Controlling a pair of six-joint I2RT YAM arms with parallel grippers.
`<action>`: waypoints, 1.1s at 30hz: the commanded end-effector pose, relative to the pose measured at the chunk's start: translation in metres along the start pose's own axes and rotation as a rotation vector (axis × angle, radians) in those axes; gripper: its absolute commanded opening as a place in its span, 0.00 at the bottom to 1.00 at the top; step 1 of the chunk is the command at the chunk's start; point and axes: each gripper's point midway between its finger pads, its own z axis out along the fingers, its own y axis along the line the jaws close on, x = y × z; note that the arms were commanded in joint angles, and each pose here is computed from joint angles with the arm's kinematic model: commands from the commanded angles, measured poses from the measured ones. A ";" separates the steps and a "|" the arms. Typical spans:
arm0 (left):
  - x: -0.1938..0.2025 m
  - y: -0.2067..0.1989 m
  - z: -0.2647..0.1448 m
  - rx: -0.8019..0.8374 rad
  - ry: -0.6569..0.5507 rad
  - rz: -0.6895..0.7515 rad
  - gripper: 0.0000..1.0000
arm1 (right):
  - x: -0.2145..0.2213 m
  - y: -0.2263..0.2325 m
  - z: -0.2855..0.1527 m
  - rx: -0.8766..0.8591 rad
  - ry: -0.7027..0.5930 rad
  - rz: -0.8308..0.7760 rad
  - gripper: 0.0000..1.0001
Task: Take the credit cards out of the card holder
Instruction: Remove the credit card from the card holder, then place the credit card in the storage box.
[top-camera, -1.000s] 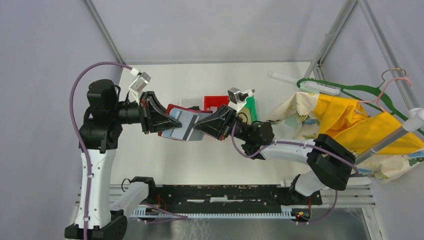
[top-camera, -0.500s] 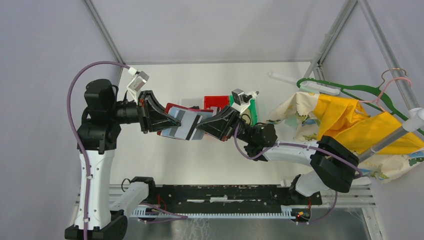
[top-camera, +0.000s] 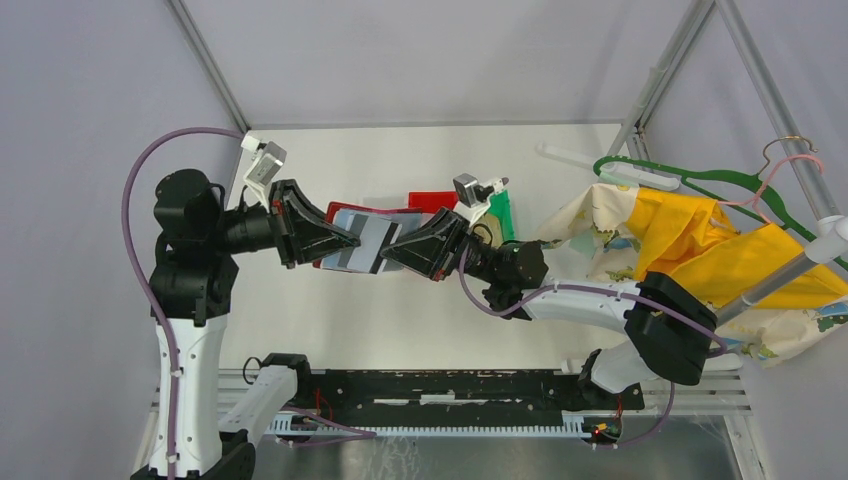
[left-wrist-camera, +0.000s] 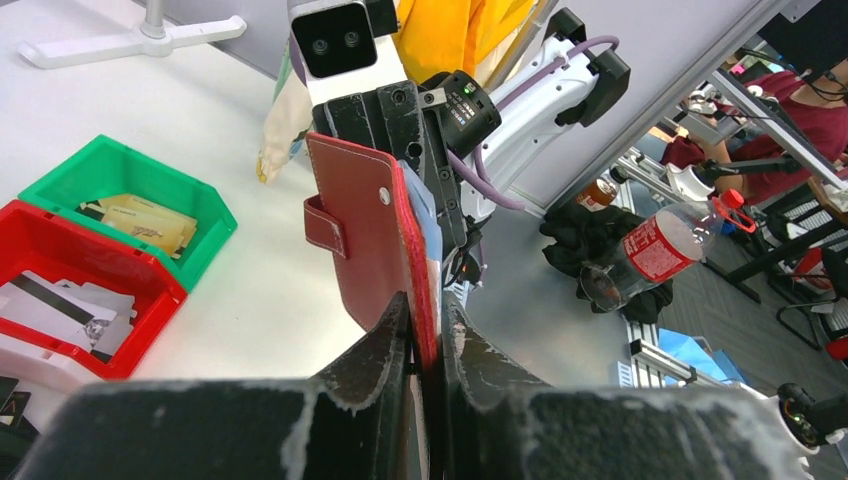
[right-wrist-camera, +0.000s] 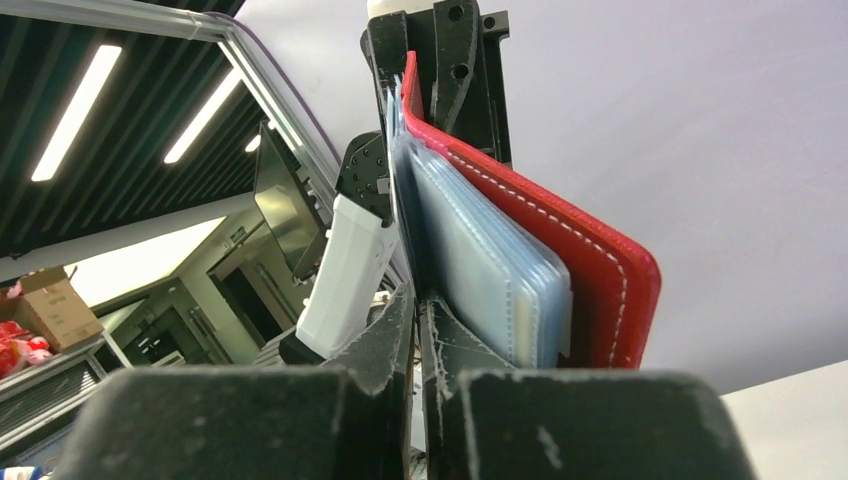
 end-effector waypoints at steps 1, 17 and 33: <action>-0.012 -0.009 0.000 0.011 -0.027 0.036 0.02 | -0.007 0.014 0.004 -0.045 -0.005 -0.030 0.00; -0.003 0.007 -0.002 -0.068 -0.003 0.098 0.02 | -0.053 -0.082 -0.107 0.493 0.176 -0.210 0.00; 0.006 0.014 -0.005 -0.101 0.016 0.148 0.02 | -0.059 -0.242 -0.197 1.080 0.459 -0.241 0.00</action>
